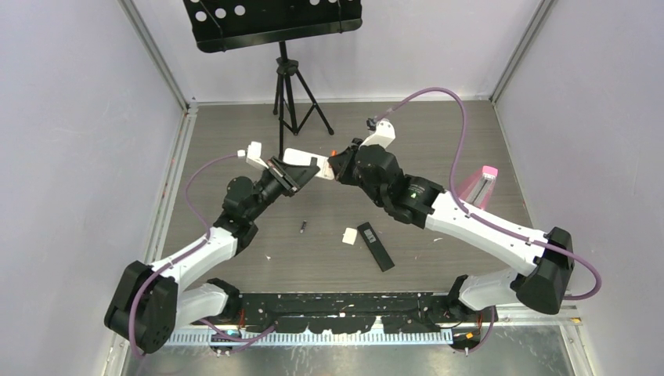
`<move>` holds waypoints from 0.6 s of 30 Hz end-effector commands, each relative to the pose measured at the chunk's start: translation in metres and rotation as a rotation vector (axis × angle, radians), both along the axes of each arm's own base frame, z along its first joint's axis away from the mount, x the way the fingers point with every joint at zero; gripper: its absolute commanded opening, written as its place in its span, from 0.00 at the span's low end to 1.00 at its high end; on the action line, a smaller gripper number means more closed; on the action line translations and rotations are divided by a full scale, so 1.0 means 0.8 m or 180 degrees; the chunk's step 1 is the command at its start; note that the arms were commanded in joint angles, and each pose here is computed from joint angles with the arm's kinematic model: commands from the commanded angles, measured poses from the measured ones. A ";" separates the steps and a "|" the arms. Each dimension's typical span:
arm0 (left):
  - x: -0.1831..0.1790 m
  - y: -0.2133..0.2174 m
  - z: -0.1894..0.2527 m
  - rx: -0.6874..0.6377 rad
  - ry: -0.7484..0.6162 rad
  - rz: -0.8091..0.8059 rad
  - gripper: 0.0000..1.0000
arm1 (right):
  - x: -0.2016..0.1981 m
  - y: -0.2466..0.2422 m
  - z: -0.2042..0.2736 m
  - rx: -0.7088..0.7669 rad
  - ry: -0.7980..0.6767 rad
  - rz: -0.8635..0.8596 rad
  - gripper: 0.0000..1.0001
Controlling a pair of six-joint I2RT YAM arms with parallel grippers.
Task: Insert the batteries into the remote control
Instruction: Load the battery into the remote control.
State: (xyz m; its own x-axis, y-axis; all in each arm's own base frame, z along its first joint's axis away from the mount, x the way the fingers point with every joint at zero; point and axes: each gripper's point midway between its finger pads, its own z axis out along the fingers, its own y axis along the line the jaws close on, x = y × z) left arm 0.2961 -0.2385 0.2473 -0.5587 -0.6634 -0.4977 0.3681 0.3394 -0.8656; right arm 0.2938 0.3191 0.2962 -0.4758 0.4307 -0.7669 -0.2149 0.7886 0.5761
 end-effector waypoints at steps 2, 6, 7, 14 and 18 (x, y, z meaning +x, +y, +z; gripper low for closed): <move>-0.003 0.009 0.070 -0.0788 -0.0287 0.0123 0.00 | 0.008 -0.022 0.034 0.0134 -0.0211 -0.0644 0.01; -0.003 0.011 0.076 -0.0979 -0.0192 0.0144 0.00 | 0.007 -0.019 0.044 0.0092 -0.0313 -0.0755 0.00; -0.003 0.012 0.077 -0.1011 -0.0166 0.0143 0.00 | 0.008 -0.016 0.046 0.0088 -0.0340 -0.0762 0.01; -0.004 0.013 0.084 -0.1231 -0.0078 0.0116 0.00 | 0.011 -0.005 0.052 -0.0016 -0.0431 -0.0809 0.01; -0.008 0.012 0.087 -0.1273 -0.0072 0.0074 0.00 | 0.016 -0.004 0.056 -0.0037 -0.0488 -0.0860 0.01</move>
State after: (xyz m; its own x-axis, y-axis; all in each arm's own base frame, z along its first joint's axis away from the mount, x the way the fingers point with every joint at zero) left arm 0.2966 -0.2318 0.2927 -0.5449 -0.8055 -0.2329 0.3224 0.0552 -0.9450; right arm 0.2968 0.3213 0.3053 -0.3283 0.4397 -0.8360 -0.1048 0.8626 0.4949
